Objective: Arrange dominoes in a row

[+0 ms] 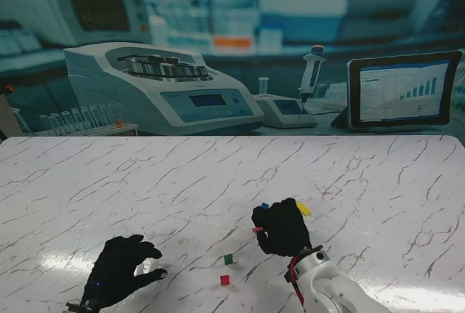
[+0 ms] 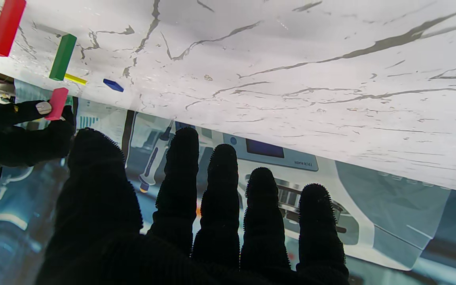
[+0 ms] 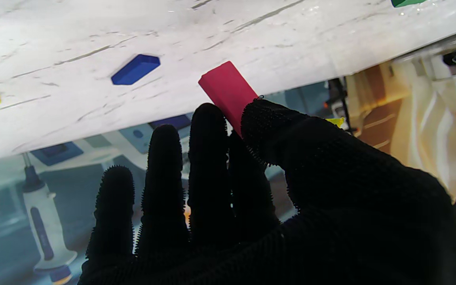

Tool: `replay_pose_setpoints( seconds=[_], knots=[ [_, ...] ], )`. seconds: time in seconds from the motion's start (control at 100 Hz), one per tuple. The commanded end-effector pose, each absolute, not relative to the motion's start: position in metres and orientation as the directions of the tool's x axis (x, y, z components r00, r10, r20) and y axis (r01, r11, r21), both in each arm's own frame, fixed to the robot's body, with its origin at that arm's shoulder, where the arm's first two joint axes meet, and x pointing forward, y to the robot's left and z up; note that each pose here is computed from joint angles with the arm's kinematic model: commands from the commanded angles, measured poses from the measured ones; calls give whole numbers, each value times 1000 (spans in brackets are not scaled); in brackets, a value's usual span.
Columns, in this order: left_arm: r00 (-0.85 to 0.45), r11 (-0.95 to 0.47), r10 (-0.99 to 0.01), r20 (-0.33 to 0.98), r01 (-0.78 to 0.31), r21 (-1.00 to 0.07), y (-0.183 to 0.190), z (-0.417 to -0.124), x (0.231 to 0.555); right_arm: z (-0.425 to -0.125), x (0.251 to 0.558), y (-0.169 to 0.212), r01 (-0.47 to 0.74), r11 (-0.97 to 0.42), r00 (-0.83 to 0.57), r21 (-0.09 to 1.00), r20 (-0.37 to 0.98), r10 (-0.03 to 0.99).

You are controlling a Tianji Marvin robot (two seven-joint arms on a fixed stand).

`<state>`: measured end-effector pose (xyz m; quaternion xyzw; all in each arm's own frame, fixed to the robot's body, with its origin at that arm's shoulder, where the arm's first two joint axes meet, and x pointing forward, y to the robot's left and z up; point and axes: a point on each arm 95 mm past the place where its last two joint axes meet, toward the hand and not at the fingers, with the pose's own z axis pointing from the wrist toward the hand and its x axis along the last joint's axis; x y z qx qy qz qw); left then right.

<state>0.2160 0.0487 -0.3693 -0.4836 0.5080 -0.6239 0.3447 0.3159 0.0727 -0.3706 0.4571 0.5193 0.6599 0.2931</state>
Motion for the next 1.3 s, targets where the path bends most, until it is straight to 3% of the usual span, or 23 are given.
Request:
replay_pose_setpoints(
  seconds=[0.0, 0.57, 1.29],
  knots=[
    [-317, -261, -908, 274, -85, -962, 45, -370, 212, -371, 316, 82, 100, -309, -410, 946, 322, 854],
    [-319, -259, -907, 275, -93, -962, 45, -370, 209, -389, 324, 123, 162, -351, -432, 922, 386, 815],
    [-300, -267, -911, 283, -95, -959, 46, -371, 205, -405, 333, 138, 238, -359, -405, 902, 428, 808]
  ],
)
